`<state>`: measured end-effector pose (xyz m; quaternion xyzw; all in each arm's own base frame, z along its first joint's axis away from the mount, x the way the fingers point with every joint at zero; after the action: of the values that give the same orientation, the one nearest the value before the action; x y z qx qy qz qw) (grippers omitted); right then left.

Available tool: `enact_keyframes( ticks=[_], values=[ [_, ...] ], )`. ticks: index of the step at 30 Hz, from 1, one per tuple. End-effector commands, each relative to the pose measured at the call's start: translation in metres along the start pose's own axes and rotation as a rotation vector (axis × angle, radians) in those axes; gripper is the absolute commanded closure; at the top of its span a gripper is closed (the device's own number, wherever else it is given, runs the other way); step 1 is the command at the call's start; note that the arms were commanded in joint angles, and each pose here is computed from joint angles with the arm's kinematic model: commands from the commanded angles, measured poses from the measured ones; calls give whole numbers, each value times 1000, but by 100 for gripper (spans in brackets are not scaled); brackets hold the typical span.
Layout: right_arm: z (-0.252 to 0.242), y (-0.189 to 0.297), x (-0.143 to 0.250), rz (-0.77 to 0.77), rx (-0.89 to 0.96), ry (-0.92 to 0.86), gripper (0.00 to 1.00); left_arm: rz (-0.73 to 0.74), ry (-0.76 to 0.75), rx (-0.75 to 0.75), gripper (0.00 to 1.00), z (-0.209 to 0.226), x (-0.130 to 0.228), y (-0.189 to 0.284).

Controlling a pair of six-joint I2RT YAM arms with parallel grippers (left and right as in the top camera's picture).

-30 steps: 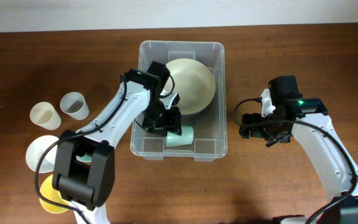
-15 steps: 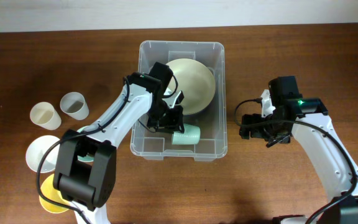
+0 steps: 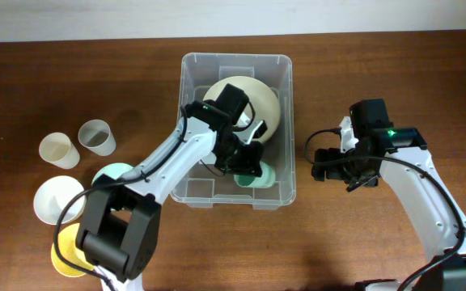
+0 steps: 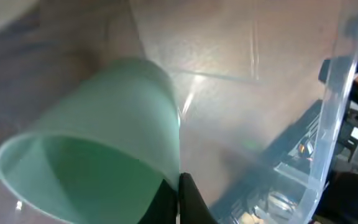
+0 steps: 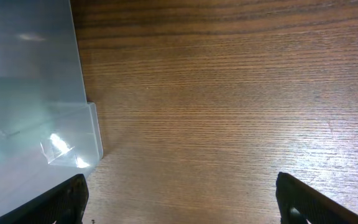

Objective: Pack container
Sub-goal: 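Set the mint-green cup upright in the container's lower right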

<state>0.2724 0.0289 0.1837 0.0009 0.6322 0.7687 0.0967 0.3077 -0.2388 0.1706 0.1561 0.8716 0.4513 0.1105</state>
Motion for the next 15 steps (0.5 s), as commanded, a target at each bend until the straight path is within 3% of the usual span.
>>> enact_keyframes(
  ticks=[1, 9, 15],
  values=[
    [-3, -2, 1, 8, 13, 4, 8, 10, 16, -33, 99, 6, 2, -4],
    [-3, -2, 1, 8, 12, 4, 8, 9, 15, -37, 100, 6, 2, -3],
    [-3, -2, 0, 7, 13, 4, 8, 1, 20, -197, 100, 3, 9, 18]
  ],
)
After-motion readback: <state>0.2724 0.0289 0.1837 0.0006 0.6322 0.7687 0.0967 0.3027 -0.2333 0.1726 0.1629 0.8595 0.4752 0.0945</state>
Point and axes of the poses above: each gripper's point midway between its finger pads, its own y axis back along the fingers, its own z axis along the line the jaws close on, x = y × z, the point moved 9 cm from there along y, back along the fingers, and after that the axes turned 2 degrees about -y, right-handed, at the moved point
